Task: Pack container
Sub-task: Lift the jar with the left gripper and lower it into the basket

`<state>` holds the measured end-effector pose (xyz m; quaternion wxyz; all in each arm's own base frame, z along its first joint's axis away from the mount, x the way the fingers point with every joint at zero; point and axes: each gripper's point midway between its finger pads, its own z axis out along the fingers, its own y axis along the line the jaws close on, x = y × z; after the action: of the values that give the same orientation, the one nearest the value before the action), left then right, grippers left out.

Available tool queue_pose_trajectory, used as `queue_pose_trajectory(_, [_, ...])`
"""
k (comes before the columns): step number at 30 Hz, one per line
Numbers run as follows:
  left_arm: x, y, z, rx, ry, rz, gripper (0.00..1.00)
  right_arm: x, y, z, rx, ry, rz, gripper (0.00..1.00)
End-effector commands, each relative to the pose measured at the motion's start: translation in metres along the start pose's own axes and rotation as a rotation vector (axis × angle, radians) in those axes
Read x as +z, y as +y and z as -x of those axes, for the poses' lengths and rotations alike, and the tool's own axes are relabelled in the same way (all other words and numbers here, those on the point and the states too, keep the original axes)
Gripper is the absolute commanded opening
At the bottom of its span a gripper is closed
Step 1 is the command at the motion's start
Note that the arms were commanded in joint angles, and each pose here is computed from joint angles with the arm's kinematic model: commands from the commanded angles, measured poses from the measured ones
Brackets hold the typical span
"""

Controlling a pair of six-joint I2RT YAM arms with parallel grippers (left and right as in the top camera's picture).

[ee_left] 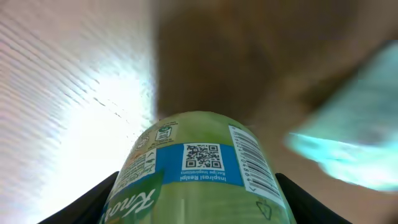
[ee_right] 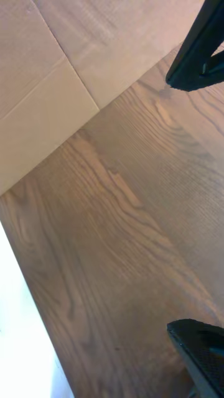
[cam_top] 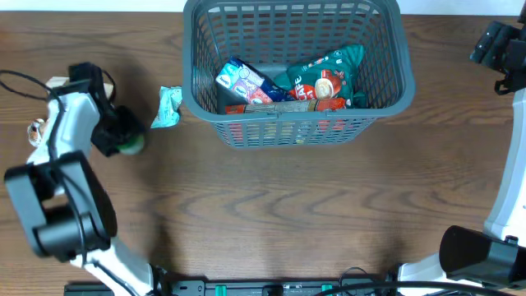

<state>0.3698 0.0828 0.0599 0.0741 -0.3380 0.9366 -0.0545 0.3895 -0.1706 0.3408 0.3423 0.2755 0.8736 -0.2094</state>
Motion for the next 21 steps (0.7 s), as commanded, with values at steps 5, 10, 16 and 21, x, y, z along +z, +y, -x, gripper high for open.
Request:
queue_pose_trajectory(5, [-0.152,-0.054,0.042,0.102,-0.365,-0.27,0.06,-0.009,-0.008,0.007,0.033,-0.028,-0.003,0.99])
queue_pose_trajectory(10, [-0.254,-0.102,0.034,0.269,-0.555,-0.549,0.06,-0.009,-0.008,0.007,0.033,-0.028,-0.003,0.99])
queue_pose_trajectory(16, [-0.341,-0.16,-0.008,0.52,-0.696,-0.82,0.06,-0.009,-0.008,0.007,0.033,-0.028,-0.003,0.99])
queue_pose_trajectory(21, [-0.366,-0.204,-0.046,0.677,-0.713,-0.949,0.06,-0.009,-0.008,0.007,0.033,-0.028,-0.003,0.99])
